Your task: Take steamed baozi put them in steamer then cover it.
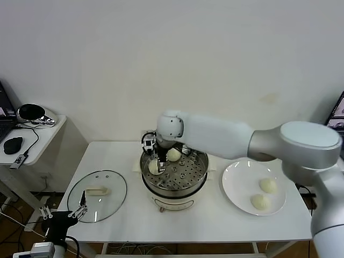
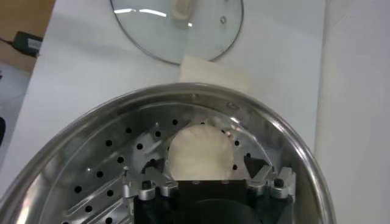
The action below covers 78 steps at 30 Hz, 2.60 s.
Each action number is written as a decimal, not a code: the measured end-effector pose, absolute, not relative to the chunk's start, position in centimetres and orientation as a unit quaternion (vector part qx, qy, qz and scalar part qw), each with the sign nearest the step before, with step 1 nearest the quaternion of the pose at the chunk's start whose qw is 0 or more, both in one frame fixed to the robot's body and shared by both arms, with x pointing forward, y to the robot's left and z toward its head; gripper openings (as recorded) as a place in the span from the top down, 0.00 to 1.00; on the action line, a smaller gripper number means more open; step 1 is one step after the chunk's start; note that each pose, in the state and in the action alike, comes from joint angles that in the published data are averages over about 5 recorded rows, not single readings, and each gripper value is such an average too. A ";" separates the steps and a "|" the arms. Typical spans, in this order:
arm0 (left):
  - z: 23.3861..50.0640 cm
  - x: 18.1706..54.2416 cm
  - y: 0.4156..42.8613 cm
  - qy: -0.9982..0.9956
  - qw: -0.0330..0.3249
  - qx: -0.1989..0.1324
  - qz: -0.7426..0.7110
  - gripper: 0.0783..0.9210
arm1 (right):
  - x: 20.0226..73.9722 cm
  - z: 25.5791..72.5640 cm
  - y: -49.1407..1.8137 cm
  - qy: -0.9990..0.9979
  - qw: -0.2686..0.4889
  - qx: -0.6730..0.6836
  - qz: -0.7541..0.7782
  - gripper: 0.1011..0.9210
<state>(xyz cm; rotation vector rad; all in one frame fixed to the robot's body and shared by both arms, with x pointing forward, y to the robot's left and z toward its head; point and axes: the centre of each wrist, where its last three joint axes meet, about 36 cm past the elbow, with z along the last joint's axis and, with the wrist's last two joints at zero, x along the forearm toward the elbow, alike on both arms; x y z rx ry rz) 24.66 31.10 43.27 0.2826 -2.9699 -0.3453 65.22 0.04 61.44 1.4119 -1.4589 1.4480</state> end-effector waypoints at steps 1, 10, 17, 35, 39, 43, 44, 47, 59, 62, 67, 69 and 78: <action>43.3 24.7 31.1 -0.987 0.069 0.094 -0.115 0.12 | 65.3 62.3 -0.5 -0.554 0.317 0.536 0.552 0.12; 43.2 24.7 31.0 -0.987 0.070 0.090 -0.115 0.12 | 64.8 68.6 -9.8 -0.530 0.320 0.533 0.577 0.12; 42.8 24.5 31.3 -0.986 0.077 0.088 -0.122 0.12 | 63.2 69.1 -20.4 -0.519 0.332 0.525 0.587 0.12; 41.8 23.7 31.3 -0.983 0.096 0.088 -0.132 0.12 | 57.3 57.9 -37.6 -0.506 0.389 0.513 0.574 0.12; 41.6 23.5 31.3 -0.982 0.100 0.088 -0.135 0.12 | 56.4 55.3 -38.9 -0.499 0.403 0.513 0.570 0.12; 41.6 23.3 31.1 -0.982 0.101 0.087 -0.135 0.12 | 55.9 53.0 -39.6 -0.497 0.413 0.510 0.567 0.12; 41.7 23.2 31.1 -0.982 0.101 0.087 -0.135 0.12 | 55.8 52.5 -39.7 -0.497 0.415 0.509 0.567 0.12; 41.7 23.1 31.2 -0.981 0.102 0.088 -0.137 0.12 | 55.8 51.2 -40.0 -0.495 0.420 0.508 0.566 0.12; 41.6 22.9 31.5 -0.981 0.102 0.094 -0.138 0.12 | 56.7 47.4 -40.1 -0.496 0.436 0.505 0.555 0.12; 41.6 23.0 31.5 -0.981 0.102 0.095 -0.138 0.12 | 57.0 46.8 -39.9 -0.497 0.439 0.503 0.554 0.13; 41.5 23.0 31.5 -0.981 0.102 0.097 -0.137 0.12 | 57.3 46.0 -39.9 -0.498 0.445 0.500 0.551 0.23; 41.5 23.0 31.5 -0.981 0.102 0.097 -0.137 0.12 | 57.4 45.9 -39.8 -0.499 0.446 0.500 0.550 0.27; 41.5 23.0 31.6 -0.980 0.101 0.098 -0.138 0.12 | 57.7 46.6 -39.9 -0.504 0.448 0.500 0.544 0.47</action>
